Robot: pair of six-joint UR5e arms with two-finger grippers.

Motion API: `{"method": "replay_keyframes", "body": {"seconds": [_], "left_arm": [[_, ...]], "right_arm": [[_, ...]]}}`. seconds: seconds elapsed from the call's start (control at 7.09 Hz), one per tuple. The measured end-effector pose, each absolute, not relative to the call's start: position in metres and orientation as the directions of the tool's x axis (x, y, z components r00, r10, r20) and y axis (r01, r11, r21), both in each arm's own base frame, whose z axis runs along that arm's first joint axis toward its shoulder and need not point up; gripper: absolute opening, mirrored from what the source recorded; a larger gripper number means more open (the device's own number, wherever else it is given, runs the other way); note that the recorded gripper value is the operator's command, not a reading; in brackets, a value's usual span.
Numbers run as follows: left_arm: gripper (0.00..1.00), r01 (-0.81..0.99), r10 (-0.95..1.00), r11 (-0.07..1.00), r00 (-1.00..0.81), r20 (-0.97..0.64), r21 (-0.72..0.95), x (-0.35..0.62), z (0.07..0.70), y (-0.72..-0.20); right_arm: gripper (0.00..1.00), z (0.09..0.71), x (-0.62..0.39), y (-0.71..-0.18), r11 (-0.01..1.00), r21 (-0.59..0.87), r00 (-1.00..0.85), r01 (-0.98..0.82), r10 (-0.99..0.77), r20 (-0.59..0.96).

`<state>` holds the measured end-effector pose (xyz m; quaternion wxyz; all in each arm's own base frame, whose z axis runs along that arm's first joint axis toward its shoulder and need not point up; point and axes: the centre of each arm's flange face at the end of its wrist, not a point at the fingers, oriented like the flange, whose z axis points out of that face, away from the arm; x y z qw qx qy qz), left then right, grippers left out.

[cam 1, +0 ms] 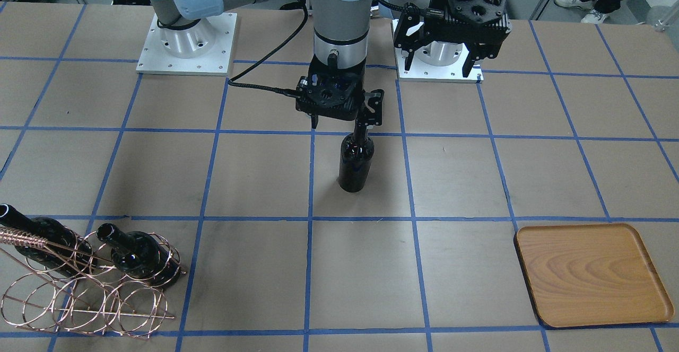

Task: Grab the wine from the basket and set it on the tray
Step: 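Carry the bottle toward the table center and stand it upright, then release the bottle with the right gripper while the left gripper moves over it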

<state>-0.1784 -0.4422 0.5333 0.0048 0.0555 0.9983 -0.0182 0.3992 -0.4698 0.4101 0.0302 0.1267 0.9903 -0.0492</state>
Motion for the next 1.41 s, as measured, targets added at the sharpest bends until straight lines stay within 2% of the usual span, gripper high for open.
{"method": "replay_keyframes", "body": {"seconds": [0.56,0.99,1.41], "left_arm": [[1.00,-0.035,-0.034,0.996,-0.999,0.019,-0.083,-0.224,0.524,-0.453],[0.98,-0.047,-0.039,0.991,-0.997,0.063,-0.123,-0.302,0.501,-0.452],[0.98,-0.028,-0.026,0.995,-0.999,0.020,-0.099,-0.303,0.473,-0.469]], "right_arm": [[1.00,0.436,0.284,-0.530,0.973,-0.121,-0.980,0.197,0.192,-0.054],[1.00,0.473,0.185,-0.539,0.984,-0.119,-0.992,0.129,0.128,-0.012],[1.00,0.479,0.154,-0.542,0.992,-0.114,-0.998,0.063,0.064,0.007]]}}
